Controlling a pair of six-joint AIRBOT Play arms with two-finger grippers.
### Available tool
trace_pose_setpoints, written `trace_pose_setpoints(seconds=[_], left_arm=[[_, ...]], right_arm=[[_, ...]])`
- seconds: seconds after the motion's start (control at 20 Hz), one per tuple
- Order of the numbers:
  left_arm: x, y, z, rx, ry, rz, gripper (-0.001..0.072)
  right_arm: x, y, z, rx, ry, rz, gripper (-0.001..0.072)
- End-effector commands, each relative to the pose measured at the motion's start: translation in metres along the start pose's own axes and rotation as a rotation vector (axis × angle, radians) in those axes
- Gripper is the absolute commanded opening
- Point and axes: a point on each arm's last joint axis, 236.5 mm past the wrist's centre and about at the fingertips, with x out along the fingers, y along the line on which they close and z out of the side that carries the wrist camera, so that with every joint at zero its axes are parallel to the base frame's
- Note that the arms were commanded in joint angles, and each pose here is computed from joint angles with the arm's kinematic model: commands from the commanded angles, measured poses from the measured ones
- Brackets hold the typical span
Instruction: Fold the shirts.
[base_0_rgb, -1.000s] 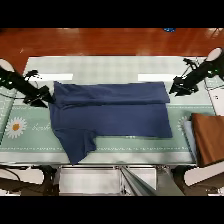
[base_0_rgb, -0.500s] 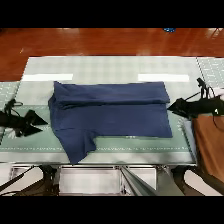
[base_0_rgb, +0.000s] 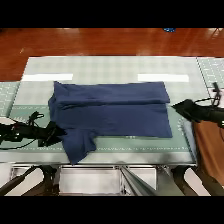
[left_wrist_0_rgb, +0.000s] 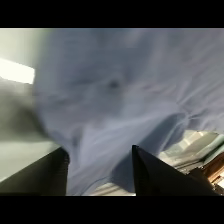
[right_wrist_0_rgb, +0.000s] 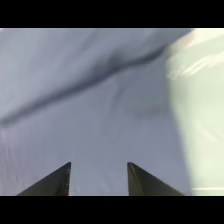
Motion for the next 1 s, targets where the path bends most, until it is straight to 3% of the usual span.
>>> trace_pose_setpoints(seconds=[0.0, 0.05, 0.15, 0.35, 0.7, 0.95], left_arm=[[0.015, -0.018, 0.023, 0.034, -0.121, -0.020, 0.0364], [0.013, -0.022, 0.026, 0.066, -0.129, -0.019, 0.0018], [0.007, -0.027, 0.031, 0.119, -0.138, -0.021, 0.0021], [0.004, -0.033, 0.027, 0.144, -0.116, -0.029, 0.0021], [0.004, -0.033, 0.025, 0.159, -0.105, -0.030, 0.0021], [0.004, -0.033, 0.025, 0.159, -0.108, -0.030, 0.0021]], right_arm=[[-0.033, -0.054, 0.001, 0.102, -0.007, -0.109, 0.0412], [-0.038, -0.079, -0.024, 0.188, 0.069, -0.177, 0.0411], [-0.028, -0.089, -0.069, 0.270, 0.198, -0.187, 0.0411], [-0.010, -0.088, -0.114, 0.238, 0.334, -0.198, 0.0408], [0.004, -0.101, -0.117, 0.285, 0.358, -0.222, 0.0409], [0.047, -0.085, -0.100, 0.334, 0.335, -0.083, 0.0408]])
